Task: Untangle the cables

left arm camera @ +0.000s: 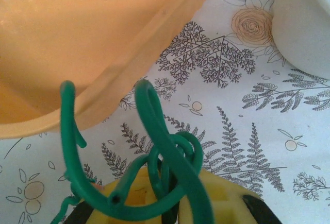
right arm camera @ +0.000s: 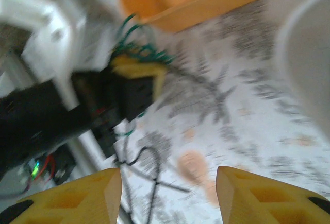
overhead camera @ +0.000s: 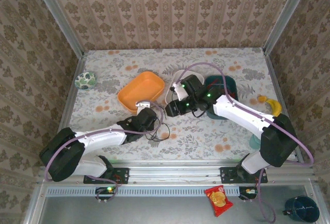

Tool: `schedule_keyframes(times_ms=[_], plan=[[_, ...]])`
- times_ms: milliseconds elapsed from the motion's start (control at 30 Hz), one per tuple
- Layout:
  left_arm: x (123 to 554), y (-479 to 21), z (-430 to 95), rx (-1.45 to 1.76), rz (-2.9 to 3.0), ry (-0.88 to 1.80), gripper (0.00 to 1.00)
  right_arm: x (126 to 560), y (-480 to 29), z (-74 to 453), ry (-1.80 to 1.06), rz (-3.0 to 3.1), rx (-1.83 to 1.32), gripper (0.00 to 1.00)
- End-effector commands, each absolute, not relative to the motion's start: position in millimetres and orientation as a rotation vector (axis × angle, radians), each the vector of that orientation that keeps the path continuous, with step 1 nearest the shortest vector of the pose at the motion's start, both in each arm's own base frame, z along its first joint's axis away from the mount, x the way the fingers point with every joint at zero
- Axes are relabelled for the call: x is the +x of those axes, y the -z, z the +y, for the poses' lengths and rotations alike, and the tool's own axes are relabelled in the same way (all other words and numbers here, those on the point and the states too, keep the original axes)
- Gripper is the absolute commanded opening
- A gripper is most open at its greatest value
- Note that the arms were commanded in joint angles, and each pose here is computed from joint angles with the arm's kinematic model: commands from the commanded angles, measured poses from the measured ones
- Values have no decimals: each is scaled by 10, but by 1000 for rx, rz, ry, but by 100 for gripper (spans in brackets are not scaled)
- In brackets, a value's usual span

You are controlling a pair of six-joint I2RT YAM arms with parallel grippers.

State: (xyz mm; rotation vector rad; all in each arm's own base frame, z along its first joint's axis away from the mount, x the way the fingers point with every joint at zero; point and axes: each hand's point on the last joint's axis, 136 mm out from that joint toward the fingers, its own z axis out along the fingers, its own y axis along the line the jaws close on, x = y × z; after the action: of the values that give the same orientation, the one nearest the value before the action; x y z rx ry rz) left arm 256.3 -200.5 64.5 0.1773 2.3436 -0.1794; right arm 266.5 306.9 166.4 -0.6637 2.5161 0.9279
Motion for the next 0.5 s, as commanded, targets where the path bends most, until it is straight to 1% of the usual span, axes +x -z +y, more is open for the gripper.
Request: schedule_keyframes(times_ms=[0,200,333,367,400,433,467], plan=[[2633,-748,-2080,173,2317,216,0,2331,-1550,3226,-1102,2544,-846,51],[2657,-779,-2055,145,2310,229,0,2010,-1278,3178,-1086,2647,-968,50],[2680,-798,-2059,133,2304,245,0,1982,-1131,3156,-1058,2691,-971,43],[2679,-790,-2050,129,2306,243,0,1994,-1122,3157,-1051,2688,-970,39],[2683,-784,-2044,126,2306,242,0,2006,-1121,3157,-1048,2683,-967,30],[2682,-779,-2042,124,2306,243,0,2029,-1135,3158,-1040,2674,-962,19],[2677,-765,-2033,120,2311,241,0,2056,-1153,3155,-1031,2664,-956,11]])
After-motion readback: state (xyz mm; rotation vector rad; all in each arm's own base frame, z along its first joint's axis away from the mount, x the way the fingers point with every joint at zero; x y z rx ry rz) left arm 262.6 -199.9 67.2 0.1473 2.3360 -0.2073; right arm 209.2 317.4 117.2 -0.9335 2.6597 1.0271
